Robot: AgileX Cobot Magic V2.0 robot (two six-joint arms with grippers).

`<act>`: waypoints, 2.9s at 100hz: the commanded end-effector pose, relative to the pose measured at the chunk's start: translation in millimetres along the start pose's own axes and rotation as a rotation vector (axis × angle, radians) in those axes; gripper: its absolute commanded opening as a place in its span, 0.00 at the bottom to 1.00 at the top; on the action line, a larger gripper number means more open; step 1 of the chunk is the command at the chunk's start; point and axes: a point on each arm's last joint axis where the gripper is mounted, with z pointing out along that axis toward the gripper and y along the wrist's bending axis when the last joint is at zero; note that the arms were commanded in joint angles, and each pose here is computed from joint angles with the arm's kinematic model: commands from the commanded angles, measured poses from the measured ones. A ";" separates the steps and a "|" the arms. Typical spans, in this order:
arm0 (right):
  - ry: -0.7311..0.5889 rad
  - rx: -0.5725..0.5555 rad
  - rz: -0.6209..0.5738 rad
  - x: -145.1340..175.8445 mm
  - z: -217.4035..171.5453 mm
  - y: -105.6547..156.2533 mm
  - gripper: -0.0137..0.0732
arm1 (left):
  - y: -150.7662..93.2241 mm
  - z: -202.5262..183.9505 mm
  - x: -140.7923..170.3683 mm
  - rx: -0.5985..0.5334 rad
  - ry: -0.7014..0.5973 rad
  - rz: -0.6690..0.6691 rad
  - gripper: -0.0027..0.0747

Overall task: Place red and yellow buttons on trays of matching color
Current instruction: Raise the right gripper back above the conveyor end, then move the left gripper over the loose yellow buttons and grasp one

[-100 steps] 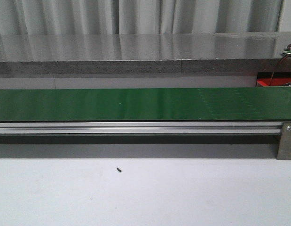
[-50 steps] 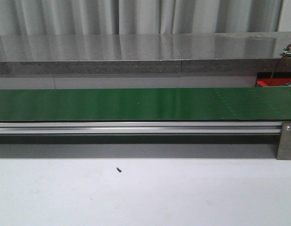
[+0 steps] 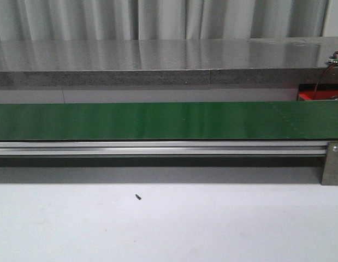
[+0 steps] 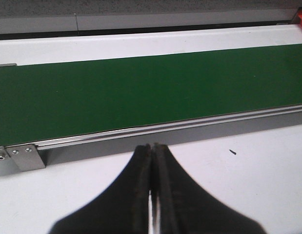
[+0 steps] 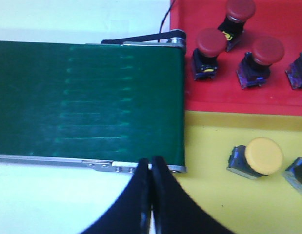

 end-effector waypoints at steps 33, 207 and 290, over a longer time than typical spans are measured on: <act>-0.204 -0.042 -0.036 44.4 -50.5 21.3 0.13 | -1.9 -5.0 -12.9 0.005 -0.086 -0.014 0.01; -0.306 -0.053 -0.038 70.4 -71.1 26.2 0.13 | 223.6 168.5 -119.3 -0.487 0.086 -0.550 0.72; -0.307 -0.052 -0.038 70.3 -71.1 26.2 0.13 | 313.5 280.5 -103.4 -0.486 0.166 -0.840 0.70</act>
